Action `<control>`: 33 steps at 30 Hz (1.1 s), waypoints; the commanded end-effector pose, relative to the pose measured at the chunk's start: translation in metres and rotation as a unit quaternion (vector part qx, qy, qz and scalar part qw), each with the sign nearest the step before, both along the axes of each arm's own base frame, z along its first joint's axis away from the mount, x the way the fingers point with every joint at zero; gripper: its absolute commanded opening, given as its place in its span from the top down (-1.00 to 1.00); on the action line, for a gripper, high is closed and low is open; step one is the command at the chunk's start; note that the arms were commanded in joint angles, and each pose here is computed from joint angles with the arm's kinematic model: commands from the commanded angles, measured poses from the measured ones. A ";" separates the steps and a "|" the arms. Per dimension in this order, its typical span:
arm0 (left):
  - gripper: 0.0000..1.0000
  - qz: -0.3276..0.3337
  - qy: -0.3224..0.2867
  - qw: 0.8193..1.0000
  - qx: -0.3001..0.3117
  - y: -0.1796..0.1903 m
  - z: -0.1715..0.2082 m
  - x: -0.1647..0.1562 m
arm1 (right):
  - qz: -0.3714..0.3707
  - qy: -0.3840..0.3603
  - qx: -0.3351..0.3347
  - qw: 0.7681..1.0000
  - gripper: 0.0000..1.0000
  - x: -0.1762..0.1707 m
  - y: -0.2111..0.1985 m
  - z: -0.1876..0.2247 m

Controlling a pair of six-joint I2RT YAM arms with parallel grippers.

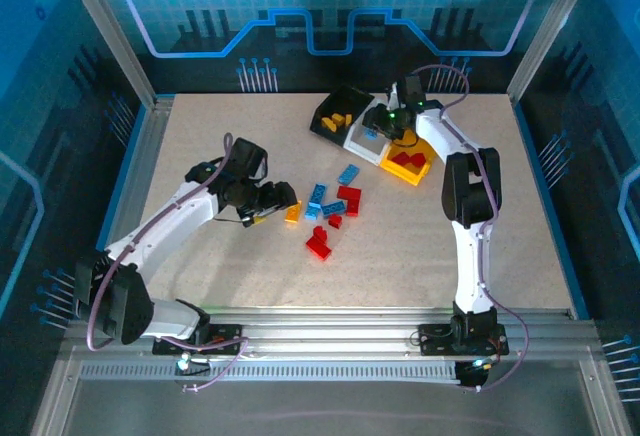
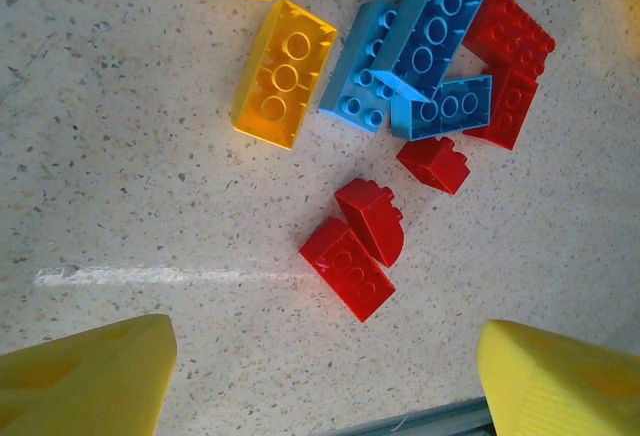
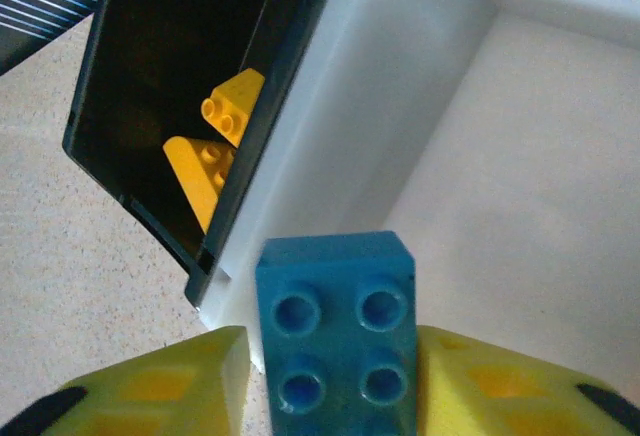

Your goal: Sort the legos into containers by color

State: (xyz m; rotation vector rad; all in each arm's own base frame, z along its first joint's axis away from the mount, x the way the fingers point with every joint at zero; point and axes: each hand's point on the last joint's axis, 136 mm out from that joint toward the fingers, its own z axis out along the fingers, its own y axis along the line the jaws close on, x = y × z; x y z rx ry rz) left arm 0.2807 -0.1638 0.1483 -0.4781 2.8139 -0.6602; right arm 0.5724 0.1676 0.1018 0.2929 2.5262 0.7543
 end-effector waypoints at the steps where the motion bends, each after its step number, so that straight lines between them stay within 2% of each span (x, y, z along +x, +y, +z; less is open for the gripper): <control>1: -0.60 -0.013 0.006 1.000 0.012 0.006 -0.001 0.000 | -0.017 0.010 -0.014 1.000 -0.04 0.002 -0.012 0.000; 5: -0.61 -0.013 0.006 1.000 0.005 0.008 -0.001 0.006 | 0.002 -0.008 -0.032 0.999 -0.14 -0.004 -0.006 0.016; 9: -0.61 -0.005 0.004 1.000 -0.001 0.011 -0.001 0.011 | 0.062 -0.025 -0.059 0.996 -0.18 -0.024 0.015 0.042; 13: -0.61 0.019 0.001 1.000 -0.017 0.017 -0.003 0.016 | 0.145 -0.009 -0.098 0.985 -0.20 -0.069 0.054 0.056; 17: -0.61 0.038 -0.001 0.999 -0.026 0.022 -0.006 0.017 | 0.194 0.027 -0.142 0.970 -0.23 -0.121 0.091 0.056; 23: -0.62 0.050 -0.008 0.998 -0.026 0.028 -0.010 0.015 | 0.141 0.148 -0.114 0.972 -0.28 -0.173 0.124 0.031; 30: -0.63 0.066 -0.020 0.997 -0.023 0.036 -0.005 0.002 | 0.055 0.140 -0.137 0.979 -0.60 -0.181 0.142 0.019; 33: -0.64 0.074 -0.027 0.997 -0.016 0.043 -0.002 -0.008 | 0.040 0.165 -0.157 0.973 -0.62 -0.185 0.145 0.004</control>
